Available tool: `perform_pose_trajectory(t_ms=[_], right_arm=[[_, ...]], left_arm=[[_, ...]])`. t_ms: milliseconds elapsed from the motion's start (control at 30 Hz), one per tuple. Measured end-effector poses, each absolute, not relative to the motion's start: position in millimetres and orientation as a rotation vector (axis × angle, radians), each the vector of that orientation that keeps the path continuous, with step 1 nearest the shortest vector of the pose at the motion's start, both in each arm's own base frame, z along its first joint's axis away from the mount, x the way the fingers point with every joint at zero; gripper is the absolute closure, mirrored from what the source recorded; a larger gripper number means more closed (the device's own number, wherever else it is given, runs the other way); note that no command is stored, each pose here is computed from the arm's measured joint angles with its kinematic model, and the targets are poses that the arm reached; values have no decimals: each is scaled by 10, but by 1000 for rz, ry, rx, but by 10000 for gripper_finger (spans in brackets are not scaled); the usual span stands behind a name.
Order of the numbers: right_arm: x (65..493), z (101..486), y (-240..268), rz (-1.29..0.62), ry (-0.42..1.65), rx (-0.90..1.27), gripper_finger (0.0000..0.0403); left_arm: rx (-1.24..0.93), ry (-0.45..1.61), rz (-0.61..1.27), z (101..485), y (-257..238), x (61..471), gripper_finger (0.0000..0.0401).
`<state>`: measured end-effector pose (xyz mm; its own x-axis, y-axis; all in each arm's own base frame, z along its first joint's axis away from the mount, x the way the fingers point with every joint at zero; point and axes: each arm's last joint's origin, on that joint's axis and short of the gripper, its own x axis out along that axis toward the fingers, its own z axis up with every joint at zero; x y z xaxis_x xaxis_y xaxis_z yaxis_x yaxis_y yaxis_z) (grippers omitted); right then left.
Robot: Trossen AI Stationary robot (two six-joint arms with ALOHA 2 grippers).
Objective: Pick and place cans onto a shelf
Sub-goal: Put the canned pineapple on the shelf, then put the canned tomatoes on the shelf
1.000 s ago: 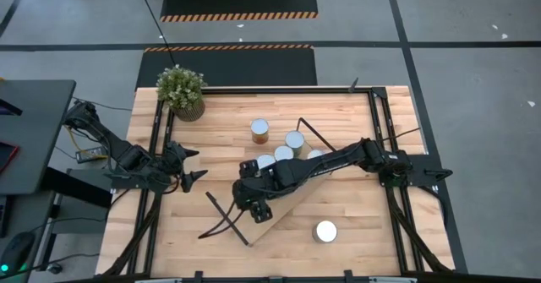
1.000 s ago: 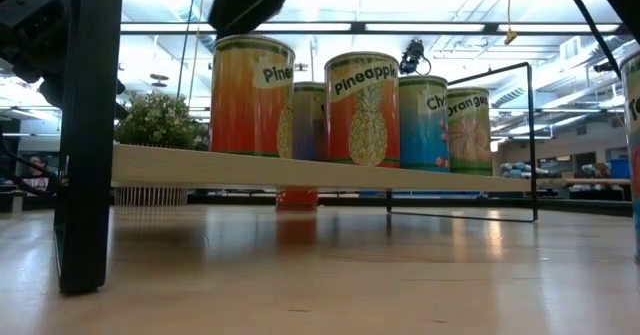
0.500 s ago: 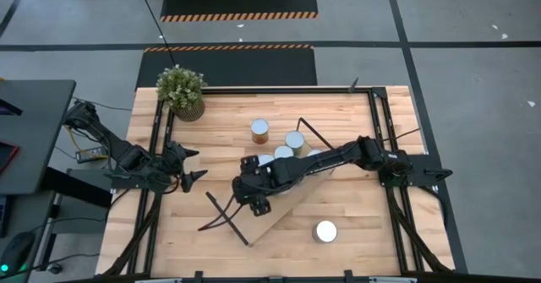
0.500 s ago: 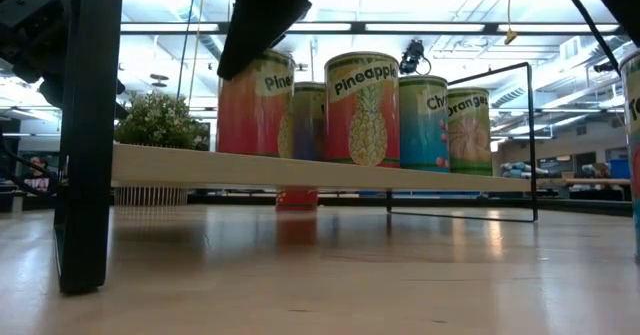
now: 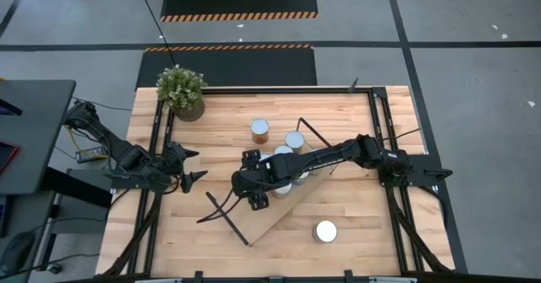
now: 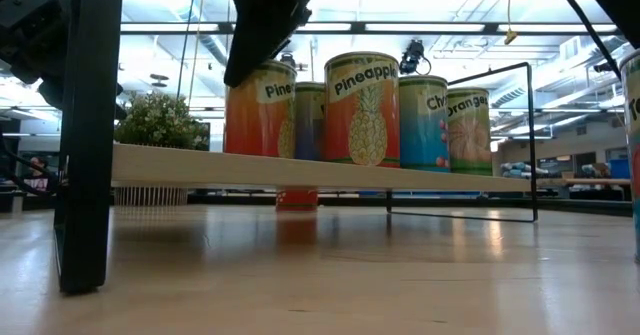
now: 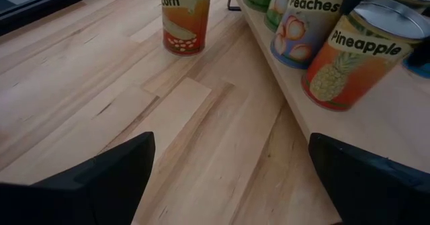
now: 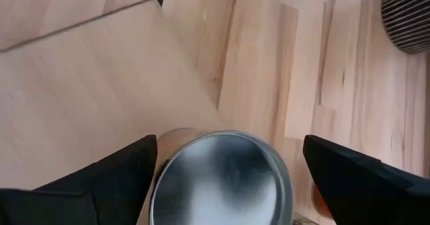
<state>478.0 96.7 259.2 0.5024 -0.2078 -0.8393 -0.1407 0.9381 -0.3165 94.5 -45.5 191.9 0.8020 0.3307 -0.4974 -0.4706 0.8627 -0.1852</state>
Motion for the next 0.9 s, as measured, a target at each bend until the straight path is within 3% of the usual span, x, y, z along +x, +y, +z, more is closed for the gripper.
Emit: perform_pose_trajectory(t_ms=[467,733,900], right_arm=[[4678,3044,1113,-44,965,-297,21],[4467,2999,1518,37,1062,-267,21],[4219,2941,1763,-17,1204,-207,22]], left_arm=[[-309,472,436,1919,-455,944,1],[-309,472,436,1919,-456,945,1],[-311,472,437,1919,-455,945,1]])
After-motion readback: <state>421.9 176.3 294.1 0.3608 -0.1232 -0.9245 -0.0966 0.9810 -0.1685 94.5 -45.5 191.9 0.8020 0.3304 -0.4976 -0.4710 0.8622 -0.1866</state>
